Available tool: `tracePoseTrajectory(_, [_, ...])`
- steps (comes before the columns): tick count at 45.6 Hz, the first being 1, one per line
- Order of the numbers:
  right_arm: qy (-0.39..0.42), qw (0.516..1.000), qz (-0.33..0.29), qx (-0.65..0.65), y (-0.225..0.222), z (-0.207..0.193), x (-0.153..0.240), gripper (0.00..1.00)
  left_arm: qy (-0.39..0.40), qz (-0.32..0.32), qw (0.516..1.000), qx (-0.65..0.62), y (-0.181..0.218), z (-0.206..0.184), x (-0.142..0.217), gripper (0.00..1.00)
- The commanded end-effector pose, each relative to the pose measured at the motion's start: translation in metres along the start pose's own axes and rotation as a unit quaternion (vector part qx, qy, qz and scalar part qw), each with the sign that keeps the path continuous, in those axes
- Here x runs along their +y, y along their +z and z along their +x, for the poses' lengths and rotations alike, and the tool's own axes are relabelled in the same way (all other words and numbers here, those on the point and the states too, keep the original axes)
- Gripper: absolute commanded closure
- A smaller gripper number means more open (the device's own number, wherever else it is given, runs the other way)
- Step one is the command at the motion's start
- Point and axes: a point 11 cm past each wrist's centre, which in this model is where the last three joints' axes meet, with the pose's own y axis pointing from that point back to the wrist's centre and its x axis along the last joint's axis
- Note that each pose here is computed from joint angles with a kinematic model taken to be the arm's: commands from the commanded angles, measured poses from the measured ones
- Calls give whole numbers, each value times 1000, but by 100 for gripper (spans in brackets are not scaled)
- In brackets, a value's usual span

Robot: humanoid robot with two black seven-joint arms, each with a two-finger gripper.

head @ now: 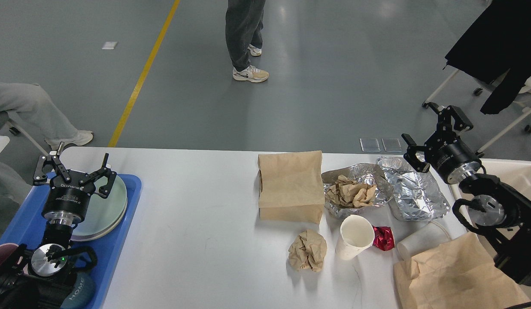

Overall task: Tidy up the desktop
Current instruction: 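Raise the right gripper up and over toward the brown paper bag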

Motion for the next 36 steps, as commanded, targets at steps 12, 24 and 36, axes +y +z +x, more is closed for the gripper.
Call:
tracePoseTrajectory(12, [-43,958,-102,266,-66,19,-3,0,0,0,1000,0,0,0,0,4])
tracePoseTrajectory(24, [-99,842,-207,489,-101,-6,-22,0,0,0,1000,0,0,0,0,4])
tracePoseTrajectory(36, [-199,670,-365,616,-143,-75,-27,0,0,0,1000,0,0,0,0,4])
